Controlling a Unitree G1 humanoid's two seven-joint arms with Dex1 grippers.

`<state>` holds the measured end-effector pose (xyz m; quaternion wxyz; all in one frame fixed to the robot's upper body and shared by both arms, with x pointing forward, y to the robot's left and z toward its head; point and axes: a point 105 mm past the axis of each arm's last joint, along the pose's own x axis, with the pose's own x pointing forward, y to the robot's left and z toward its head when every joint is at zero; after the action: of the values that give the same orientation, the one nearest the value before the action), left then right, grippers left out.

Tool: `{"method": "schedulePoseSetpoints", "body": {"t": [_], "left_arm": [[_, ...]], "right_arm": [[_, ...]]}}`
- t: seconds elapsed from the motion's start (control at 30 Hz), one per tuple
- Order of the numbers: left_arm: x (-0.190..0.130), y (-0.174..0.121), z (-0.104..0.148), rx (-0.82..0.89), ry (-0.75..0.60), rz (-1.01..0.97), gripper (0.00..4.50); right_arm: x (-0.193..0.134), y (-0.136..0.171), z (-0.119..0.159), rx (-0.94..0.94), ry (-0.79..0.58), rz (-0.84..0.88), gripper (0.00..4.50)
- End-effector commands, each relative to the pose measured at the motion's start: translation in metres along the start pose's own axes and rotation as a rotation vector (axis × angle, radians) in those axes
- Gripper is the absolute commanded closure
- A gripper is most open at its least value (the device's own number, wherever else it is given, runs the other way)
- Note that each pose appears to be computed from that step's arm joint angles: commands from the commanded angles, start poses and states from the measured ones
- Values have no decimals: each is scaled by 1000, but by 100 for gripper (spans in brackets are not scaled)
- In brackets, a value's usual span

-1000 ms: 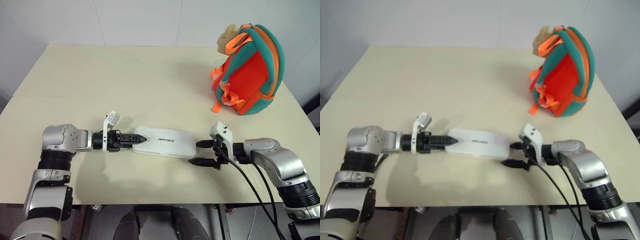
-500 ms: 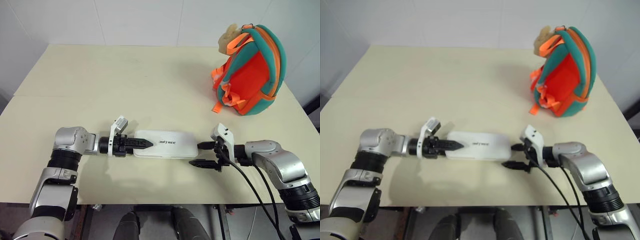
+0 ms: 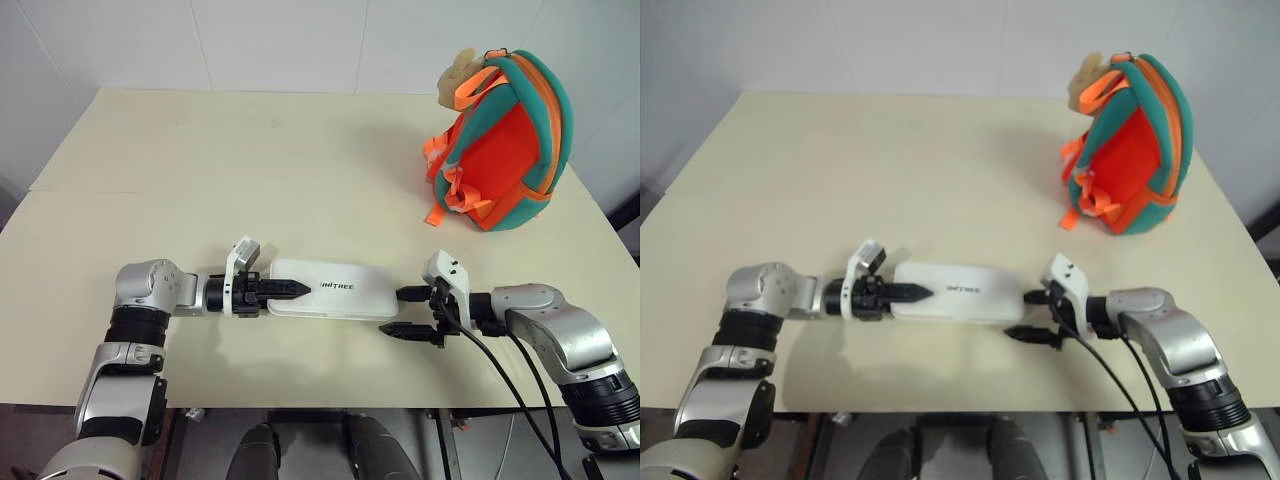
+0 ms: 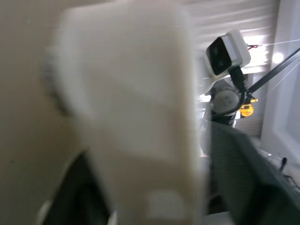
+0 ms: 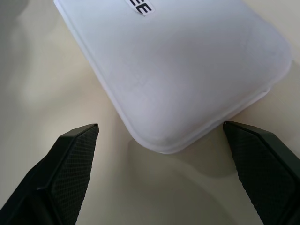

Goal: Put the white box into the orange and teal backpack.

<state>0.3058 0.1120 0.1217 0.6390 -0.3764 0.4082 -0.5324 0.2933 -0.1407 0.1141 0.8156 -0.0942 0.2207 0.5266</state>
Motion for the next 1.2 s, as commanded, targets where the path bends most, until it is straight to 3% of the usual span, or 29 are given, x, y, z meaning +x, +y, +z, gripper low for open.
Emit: {"method": "schedulePoseSetpoints", "body": {"t": [0.03,0.1,0.37,0.67,0.87,1.07,1.2], "left_arm": [[1,-5,-6,-13,8,-37,278],[-1,-6,-5,-14,3,-40,304],[-8,-11,-10,-15,7,-38,305],[-37,-21,17,195,-216,14,305],[-56,-34,21,455,-297,77,305],[-56,-33,17,495,-296,107,305],[-54,-33,13,506,-294,112,305]], "right_arm": [[-4,5,7,-31,-19,15,0],[-4,5,7,-33,-18,16,0],[-6,2,7,-29,-29,-5,0],[-48,-38,32,-36,-199,-308,0],[-92,-112,78,-124,-404,-760,0],[-77,-151,128,-115,-545,-898,0],[-61,-170,149,-125,-550,-975,0]]}}
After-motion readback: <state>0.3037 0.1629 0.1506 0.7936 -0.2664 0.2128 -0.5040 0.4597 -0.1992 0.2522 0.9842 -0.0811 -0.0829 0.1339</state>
